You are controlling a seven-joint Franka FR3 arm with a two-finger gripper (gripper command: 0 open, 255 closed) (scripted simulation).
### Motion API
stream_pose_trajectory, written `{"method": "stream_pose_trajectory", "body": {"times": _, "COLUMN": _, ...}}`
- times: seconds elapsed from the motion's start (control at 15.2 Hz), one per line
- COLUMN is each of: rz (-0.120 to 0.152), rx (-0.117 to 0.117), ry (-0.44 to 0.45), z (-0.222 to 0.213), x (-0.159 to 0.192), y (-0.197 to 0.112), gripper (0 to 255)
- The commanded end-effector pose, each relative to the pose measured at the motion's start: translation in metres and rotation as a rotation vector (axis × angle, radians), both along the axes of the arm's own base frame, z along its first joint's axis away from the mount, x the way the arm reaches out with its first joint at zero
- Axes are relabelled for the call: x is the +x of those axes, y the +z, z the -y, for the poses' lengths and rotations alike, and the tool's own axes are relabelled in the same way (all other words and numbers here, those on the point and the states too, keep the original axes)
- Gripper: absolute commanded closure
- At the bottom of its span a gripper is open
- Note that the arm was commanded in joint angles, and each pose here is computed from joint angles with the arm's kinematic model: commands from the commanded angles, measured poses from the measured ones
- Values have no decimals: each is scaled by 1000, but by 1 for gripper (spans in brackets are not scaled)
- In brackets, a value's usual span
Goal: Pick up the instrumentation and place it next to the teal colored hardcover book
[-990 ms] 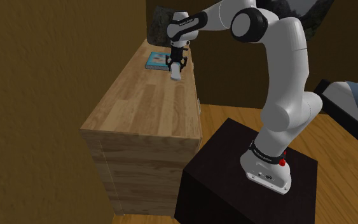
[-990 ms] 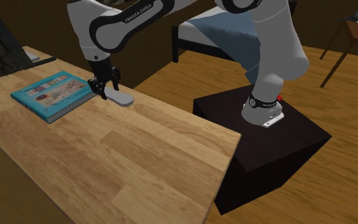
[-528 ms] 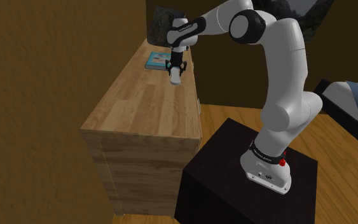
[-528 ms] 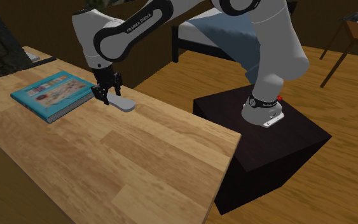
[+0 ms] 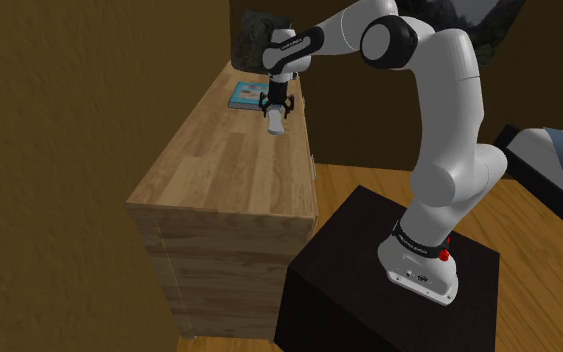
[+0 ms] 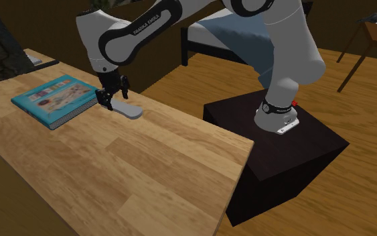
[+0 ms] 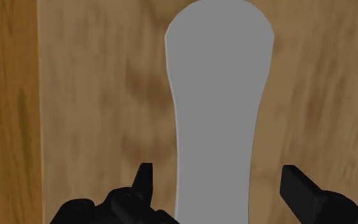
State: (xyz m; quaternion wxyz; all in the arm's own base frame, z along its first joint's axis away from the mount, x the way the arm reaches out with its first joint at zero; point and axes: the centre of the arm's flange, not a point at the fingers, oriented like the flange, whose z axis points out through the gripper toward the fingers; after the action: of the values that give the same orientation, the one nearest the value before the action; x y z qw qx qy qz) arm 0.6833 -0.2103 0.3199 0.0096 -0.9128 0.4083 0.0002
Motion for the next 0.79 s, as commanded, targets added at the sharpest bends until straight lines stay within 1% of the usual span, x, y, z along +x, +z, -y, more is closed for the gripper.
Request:
{"method": "stream_pose_trajectory", "body": {"times": 0.0, "rz": 0, "rx": 0, "ry": 0, "z": 0, "x": 0, "y": 0, "gripper": 0}}
{"method": "stream_pose_trajectory", "body": {"times": 0.13, "rz": 0, "rx": 0, "ry": 0, "z": 0, "x": 0, "y": 0, "gripper": 0}}
{"method": "stream_pose_trajectory", "body": {"times": 0.4, "rz": 0, "rx": 0, "ry": 0, "z": 1, "x": 0, "y": 50, "gripper": 0}}
{"method": "stream_pose_trajectory", "body": {"times": 0.73, "rz": 0, "rx": 0, "ry": 0, "z": 1, "x": 0, "y": 50, "gripper": 0}}
